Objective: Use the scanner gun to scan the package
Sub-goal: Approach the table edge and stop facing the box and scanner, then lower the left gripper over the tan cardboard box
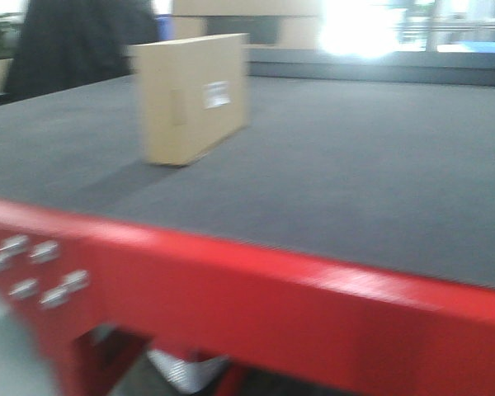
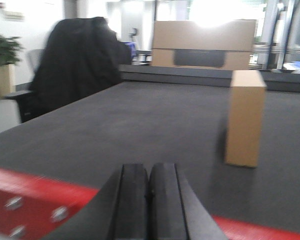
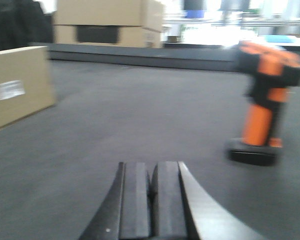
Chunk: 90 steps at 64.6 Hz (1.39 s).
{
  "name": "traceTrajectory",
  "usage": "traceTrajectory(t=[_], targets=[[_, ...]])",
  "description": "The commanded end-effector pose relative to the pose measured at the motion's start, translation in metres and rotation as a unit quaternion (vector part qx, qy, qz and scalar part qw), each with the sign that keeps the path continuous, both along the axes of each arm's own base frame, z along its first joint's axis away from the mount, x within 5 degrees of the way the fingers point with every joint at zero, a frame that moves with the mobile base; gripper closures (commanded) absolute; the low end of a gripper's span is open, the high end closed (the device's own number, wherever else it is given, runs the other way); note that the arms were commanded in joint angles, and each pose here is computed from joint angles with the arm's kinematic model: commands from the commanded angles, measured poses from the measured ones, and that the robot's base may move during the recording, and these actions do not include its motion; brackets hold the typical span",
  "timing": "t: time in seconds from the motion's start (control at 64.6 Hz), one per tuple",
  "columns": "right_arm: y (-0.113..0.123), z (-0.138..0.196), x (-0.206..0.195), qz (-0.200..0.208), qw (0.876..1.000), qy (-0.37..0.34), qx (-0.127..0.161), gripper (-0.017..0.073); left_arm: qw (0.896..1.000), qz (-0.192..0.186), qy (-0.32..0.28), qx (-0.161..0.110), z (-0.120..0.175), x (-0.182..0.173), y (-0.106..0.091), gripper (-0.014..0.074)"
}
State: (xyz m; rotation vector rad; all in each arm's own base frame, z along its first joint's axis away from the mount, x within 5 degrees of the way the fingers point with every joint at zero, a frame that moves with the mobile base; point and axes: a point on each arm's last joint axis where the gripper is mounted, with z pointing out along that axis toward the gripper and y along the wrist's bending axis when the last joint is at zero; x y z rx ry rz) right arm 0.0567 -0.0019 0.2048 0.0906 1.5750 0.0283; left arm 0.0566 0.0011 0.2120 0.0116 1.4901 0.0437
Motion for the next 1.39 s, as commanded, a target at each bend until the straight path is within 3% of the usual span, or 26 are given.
traceTrajectory(t=[0.0,1.378], targets=[[-0.0002,0.0018,-0.0003,-0.001,1.0,-0.011,-0.003,0.0717,1.0,-0.002,-0.012,-0.005,0.0029,-0.0006,-0.0002,0.0704],[-0.0002,0.0018,-0.0003,-0.001,1.0,-0.011,-0.003,0.0717,1.0,-0.002,-0.012,-0.005,0.0029,-0.0006,-0.0003,0.0704]])
